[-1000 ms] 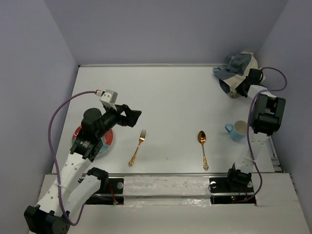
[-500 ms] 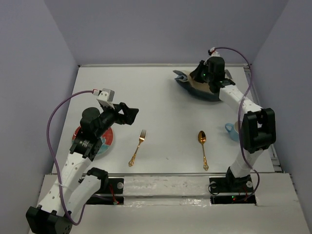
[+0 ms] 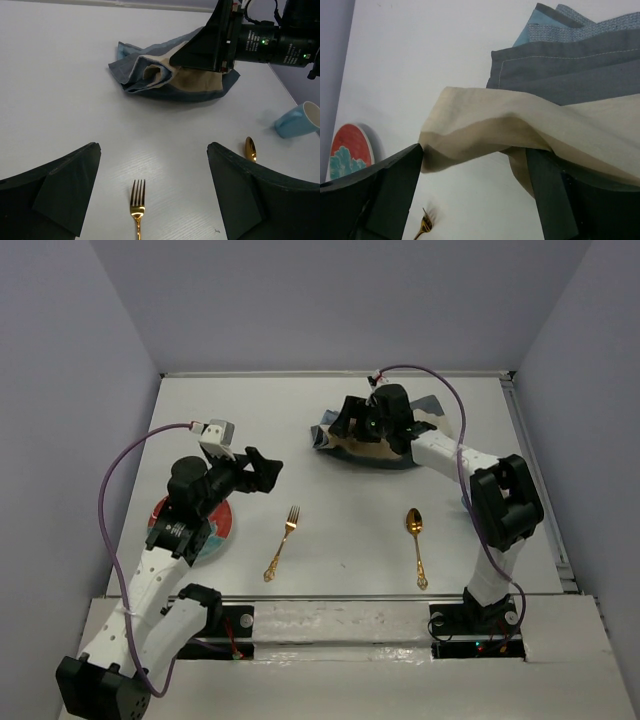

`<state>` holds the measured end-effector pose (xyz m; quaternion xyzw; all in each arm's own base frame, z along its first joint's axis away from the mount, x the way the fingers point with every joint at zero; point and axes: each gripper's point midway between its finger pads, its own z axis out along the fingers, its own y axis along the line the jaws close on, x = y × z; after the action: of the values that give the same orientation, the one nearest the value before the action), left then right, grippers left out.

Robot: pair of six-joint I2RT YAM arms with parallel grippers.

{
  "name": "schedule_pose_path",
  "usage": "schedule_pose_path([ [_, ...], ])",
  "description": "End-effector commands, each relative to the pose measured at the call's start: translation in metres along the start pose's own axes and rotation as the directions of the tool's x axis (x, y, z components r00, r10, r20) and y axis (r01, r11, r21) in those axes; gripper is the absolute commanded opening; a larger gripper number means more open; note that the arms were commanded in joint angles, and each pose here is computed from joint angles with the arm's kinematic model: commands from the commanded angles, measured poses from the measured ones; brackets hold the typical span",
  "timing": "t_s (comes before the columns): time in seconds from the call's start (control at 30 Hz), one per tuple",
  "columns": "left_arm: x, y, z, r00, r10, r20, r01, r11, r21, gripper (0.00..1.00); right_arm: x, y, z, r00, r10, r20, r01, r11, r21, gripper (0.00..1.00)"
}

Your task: Set the dinner table for one person

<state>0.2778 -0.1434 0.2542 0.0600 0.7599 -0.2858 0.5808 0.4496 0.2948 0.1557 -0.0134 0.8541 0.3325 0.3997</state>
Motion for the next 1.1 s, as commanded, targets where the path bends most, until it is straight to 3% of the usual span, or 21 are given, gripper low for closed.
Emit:
schedule_pose_path([
  [0.0,0.000,-0.008,0.009,0.999,-0.036,-0.014,0.037,0.998,0.048,0.99,-0.024,0.014,-0.024,0.995,-0.071,0.071,0.073,0.997,-0.028,0.94],
  [0.2,0.005,-0.023,0.018,0.994,-0.101,-0.033,0.103,0.992,0.069,0.99,-0.063,-0.022,-0.087,0.977,-0.108,0.185,0.086,0.988,0.125,0.85],
  [0.33,0.023,-0.044,0.033,0.984,-0.164,-0.069,0.168,0.983,0.071,0.98,-0.085,-0.089,-0.119,0.966,-0.092,0.243,0.015,0.954,0.300,0.72],
  [0.37,0.029,-0.056,0.037,0.983,-0.173,-0.067,0.178,0.981,0.081,0.97,-0.087,-0.101,-0.124,0.967,-0.088,0.239,0.006,0.946,0.325,0.66],
  [0.43,0.047,-0.066,0.050,0.972,-0.211,-0.103,0.220,0.973,0.077,0.96,-0.094,-0.128,-0.132,0.969,-0.075,0.237,-0.014,0.935,0.355,0.30],
  [0.47,0.051,-0.065,0.056,0.972,-0.216,-0.090,0.221,0.974,0.044,0.92,-0.088,-0.133,-0.131,0.977,-0.078,0.197,0.003,0.935,0.355,0.21],
  [0.5,0.056,-0.081,0.060,0.974,-0.207,-0.091,0.214,0.975,0.066,0.90,-0.097,-0.130,-0.131,0.976,-0.095,0.194,0.020,0.934,0.356,0.20],
  [0.63,0.087,-0.088,0.097,0.977,-0.166,-0.131,0.168,0.986,0.000,0.84,-0.104,-0.156,-0.126,0.981,-0.129,0.145,0.054,0.897,0.438,0.22],
  [0.77,0.105,-0.091,0.127,0.970,-0.175,-0.169,0.174,0.985,-0.018,0.77,-0.101,-0.197,-0.118,0.991,-0.064,0.120,-0.004,0.870,0.492,0.42],
  [0.9,0.121,-0.096,0.156,0.970,-0.148,-0.191,0.141,0.989,-0.050,0.76,-0.111,-0.220,-0.118,0.989,-0.018,0.145,-0.060,0.857,0.513,0.55],
  [1.07,0.144,-0.097,0.186,0.961,-0.152,-0.229,0.137,0.987,-0.082,0.79,-0.108,-0.252,-0.108,0.994,0.014,0.107,-0.073,0.816,0.574,0.55],
])
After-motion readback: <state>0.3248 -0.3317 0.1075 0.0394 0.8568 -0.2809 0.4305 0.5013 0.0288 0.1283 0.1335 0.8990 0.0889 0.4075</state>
